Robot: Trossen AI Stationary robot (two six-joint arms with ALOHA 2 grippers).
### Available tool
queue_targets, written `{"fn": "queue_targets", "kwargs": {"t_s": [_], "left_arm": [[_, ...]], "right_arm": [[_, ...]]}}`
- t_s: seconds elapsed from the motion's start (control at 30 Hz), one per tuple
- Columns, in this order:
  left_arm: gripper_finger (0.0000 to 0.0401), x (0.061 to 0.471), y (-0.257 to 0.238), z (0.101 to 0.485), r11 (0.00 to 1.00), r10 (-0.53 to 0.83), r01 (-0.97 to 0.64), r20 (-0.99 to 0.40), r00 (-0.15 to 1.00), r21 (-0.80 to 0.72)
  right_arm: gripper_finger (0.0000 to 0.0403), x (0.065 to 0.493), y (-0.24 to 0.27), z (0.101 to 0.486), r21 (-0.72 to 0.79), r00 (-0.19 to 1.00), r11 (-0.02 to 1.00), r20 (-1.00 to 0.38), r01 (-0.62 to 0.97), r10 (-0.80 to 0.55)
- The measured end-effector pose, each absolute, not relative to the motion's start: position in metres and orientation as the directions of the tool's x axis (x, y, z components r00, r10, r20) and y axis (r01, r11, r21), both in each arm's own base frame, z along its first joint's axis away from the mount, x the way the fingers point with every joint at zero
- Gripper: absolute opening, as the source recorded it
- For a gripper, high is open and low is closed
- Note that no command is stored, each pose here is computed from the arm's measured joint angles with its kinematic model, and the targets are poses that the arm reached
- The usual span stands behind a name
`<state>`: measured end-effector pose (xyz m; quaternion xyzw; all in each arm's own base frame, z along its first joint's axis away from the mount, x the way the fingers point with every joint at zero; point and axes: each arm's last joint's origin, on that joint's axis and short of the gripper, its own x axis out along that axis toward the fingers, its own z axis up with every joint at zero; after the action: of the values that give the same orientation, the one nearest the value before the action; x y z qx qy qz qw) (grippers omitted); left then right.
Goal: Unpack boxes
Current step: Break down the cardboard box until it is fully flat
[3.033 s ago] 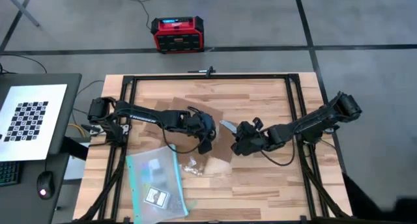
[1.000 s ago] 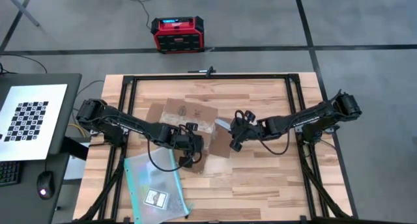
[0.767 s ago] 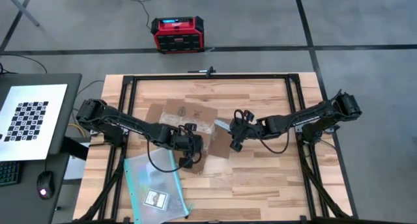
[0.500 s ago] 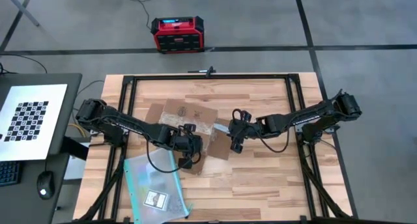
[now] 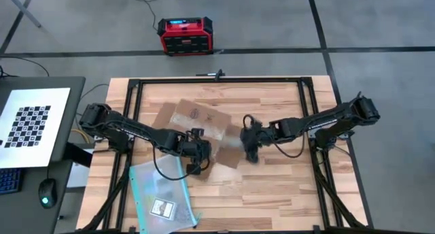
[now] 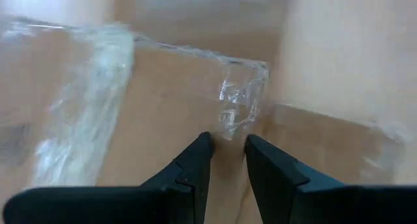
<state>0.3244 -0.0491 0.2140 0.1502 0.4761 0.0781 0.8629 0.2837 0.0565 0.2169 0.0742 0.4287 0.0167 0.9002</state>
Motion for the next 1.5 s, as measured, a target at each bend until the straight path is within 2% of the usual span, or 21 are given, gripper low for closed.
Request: {"fn": "queue_targets", "kwargs": {"t_s": [0.03, 0.1, 0.23, 0.37, 0.53, 0.77, 0.93, 1.1, 1.27, 1.5], "left_arm": [[0.0082, 0.325, -0.045, 0.214, 0.929, 0.326, -0.027, -0.784, 0.528, 0.368], [0.0082, 0.324, -0.038, 0.212, 0.914, 0.376, -0.067, -0.776, 0.506, 0.399], [0.0082, 0.324, -0.041, 0.212, 0.934, 0.328, -0.053, -0.794, 0.511, 0.352], [0.0082, 0.326, -0.038, 0.213, 0.931, 0.336, -0.06, -0.786, 0.518, 0.359], [0.0082, 0.325, -0.041, 0.215, 0.941, 0.314, -0.063, -0.791, 0.524, 0.332], [0.0082, 0.318, -0.044, 0.258, 0.954, 0.292, -0.121, -0.757, 0.584, 0.274], [0.0082, 0.302, -0.028, 0.285, 0.944, 0.329, -0.233, -0.719, 0.612, 0.233], [0.0082, 0.285, 0.004, 0.288, 0.904, 0.393, -0.366, -0.763, 0.514, 0.22], [0.0082, 0.275, 0.037, 0.282, 0.858, 0.443, -0.443, -0.812, 0.381, 0.26], [0.0082, 0.268, 0.066, 0.281, 0.824, 0.476, -0.486, -0.82, 0.317, 0.29]], "right_arm": [[0.0121, 0.282, 0.061, 0.221, 0.2, 0.626, 0.98, -0.761, -0.025, 0.171], [0.0121, 0.275, 0.063, 0.224, 0.241, 0.594, 0.97, -0.774, -0.046, 0.22], [0.0121, 0.277, 0.051, 0.224, 0.161, 0.628, 0.983, -0.776, 0.091, 0.068], [0.0121, 0.276, 0.05, 0.224, 0.183, 0.614, 0.978, -0.784, 0.095, 0.087], [0.0121, 0.275, 0.039, 0.222, 0.12, 0.607, 0.973, -0.794, 0.198, -0.025], [0.0121, 0.272, 0.038, 0.216, 0.143, 0.564, 0.953, -0.825, 0.266, -0.033], [0.0121, 0.265, 0.047, 0.2, 0.197, 0.553, 0.933, -0.833, 0.3, -0.002], [0.0121, 0.255, 0.059, 0.177, 0.278, 0.588, 0.898, -0.808, 0.341, 0.027], [0.0121, 0.247, 0.074, 0.162, 0.342, 0.64, 0.885, -0.765, 0.316, 0.068], [0.0121, 0.236, 0.083, 0.143, 0.351, 0.591, 0.859, -0.804, 0.374, 0.071]]}}
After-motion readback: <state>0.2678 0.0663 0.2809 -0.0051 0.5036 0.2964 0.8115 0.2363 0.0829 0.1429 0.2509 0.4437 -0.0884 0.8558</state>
